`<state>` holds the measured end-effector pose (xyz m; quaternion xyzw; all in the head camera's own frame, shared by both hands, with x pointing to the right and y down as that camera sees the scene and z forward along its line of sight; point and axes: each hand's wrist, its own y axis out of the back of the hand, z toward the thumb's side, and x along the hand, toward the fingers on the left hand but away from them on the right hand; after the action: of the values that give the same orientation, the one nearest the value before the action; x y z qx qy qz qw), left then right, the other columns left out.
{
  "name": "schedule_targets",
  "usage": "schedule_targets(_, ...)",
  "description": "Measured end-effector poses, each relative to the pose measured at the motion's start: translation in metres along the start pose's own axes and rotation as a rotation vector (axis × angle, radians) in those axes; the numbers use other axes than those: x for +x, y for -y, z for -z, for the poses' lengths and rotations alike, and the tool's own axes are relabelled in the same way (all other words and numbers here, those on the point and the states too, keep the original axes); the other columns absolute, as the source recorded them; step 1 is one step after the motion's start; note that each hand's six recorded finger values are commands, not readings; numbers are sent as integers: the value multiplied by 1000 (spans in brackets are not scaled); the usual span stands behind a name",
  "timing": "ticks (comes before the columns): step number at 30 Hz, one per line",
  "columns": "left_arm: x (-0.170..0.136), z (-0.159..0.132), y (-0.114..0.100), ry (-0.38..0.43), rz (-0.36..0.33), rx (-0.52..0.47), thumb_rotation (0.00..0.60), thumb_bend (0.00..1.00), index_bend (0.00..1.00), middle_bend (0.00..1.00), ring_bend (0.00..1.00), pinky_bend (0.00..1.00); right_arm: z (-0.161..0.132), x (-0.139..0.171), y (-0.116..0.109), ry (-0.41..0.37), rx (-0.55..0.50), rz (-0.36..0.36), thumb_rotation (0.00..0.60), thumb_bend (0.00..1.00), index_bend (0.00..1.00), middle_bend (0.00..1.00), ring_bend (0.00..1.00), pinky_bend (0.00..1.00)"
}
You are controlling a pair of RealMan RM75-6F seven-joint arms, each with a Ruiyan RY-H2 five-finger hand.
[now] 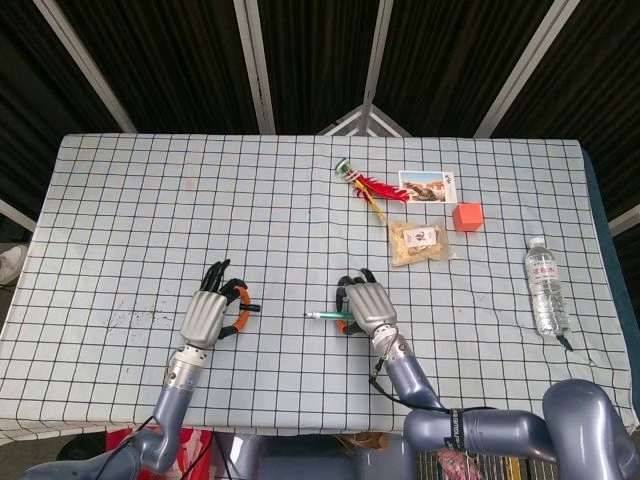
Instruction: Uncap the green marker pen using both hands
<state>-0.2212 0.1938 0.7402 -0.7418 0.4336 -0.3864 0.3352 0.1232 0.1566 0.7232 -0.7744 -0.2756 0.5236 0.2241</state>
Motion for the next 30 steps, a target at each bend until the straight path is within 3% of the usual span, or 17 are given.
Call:
schedule_targets(5, 0, 4, 8, -11, 15, 9, 600, 526, 459, 285, 4, 48, -3, -2, 2, -13, 0, 4, 600, 616, 776, 252, 250, 78)
schedule_targets(7, 0, 6, 10, -16, 20, 15, 600, 486, 326, 151, 0, 13, -3, -3, 2, -14, -1, 7, 600, 617, 777, 252, 249, 78)
schedule_targets(10, -2, 9, 16, -22, 47, 22, 600, 440, 202, 37, 0, 0, -3, -3, 1, -13, -1, 9, 600, 617, 778, 252, 249, 78)
schedule_targets(13, -3, 14, 18, -28, 85, 36, 600, 412, 167, 21, 0, 0, -2, -2, 0, -12, 1, 9, 600, 617, 778, 252, 250, 78)
schedule_targets(16, -4, 13, 12, -26, 82, 31, 600, 395, 159, 37, 0, 0, -2, -2, 0, -10, 1, 10, 600, 616, 778, 252, 249, 77)
schedule_targets(22, -8, 6, -18, -13, 22, -40, 600, 380, 173, 59, 0, 0, -2, -3, -2, -11, -7, 12, 600, 617, 778, 252, 249, 78)
schedule_targets(30, -21, 7, -98, -47, -92, -112, 600, 380, 187, 60, 0, 0, -1, -5, 6, -10, -9, -3, 600, 617, 778, 252, 249, 78)
